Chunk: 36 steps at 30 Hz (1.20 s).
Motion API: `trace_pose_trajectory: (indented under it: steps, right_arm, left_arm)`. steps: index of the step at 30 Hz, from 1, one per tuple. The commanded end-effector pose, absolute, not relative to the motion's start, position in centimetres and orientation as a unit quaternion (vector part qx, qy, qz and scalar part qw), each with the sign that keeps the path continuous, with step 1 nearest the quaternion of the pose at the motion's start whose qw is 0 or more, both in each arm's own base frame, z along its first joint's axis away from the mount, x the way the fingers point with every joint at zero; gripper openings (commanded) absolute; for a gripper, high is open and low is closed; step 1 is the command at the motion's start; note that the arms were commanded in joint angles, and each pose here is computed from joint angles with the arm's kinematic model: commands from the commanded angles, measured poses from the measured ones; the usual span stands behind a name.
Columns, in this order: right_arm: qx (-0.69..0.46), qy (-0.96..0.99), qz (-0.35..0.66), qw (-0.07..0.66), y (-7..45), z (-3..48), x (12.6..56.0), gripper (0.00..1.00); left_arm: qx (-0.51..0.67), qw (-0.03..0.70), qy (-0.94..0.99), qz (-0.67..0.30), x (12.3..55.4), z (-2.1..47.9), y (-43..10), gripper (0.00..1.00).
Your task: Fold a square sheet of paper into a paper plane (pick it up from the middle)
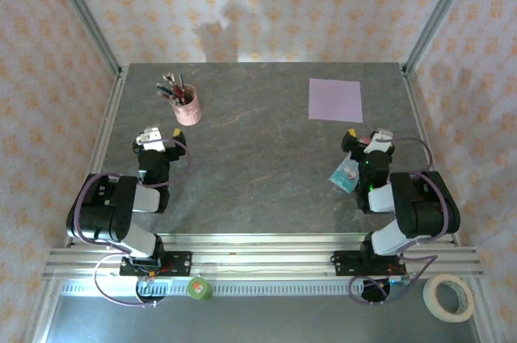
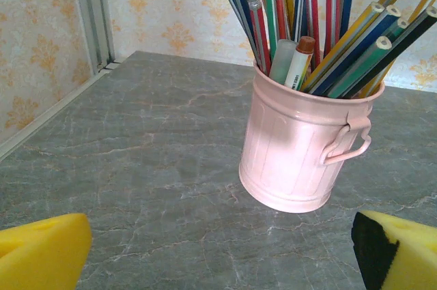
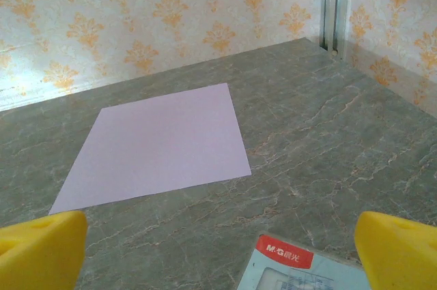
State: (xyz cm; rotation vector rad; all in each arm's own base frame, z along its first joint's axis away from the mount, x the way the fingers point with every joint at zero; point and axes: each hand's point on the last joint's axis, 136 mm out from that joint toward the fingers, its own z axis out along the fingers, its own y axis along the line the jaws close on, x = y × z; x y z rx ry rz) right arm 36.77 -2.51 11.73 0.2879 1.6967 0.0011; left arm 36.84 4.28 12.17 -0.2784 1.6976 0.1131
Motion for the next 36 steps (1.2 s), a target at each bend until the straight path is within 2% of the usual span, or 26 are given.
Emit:
trace_pose_trajectory:
  steps: [1, 27, 32, 36]
  right_arm:
    - [0.126, 0.737, 0.006, 0.665, -2.4, 12.7, 37.2, 0.99]
    - [0.126, 0.737, 0.007, 0.664, -2.4, 12.7, 37.1, 1.00]
    - [0.113, 0.738, 0.011, 0.665, -1.9, 14.1, 37.6, 0.99]
    - [0.129, 0.759, 0.010, 0.639, -1.6, 15.9, 38.8, 0.99]
  left_arm:
    - [-0.110, 0.660, 0.741, 0.051, 37.4, 13.0, 3.9, 0.99]
    - [-0.110, 0.660, 0.741, 0.051, 37.3, 12.9, 3.9, 0.99]
    - [-0.126, 0.672, 0.727, 0.057, 36.5, 14.5, 4.4, 0.99]
    - [-0.168, 0.669, 0.722, 0.055, 35.7, 16.9, 5.3, 0.99]
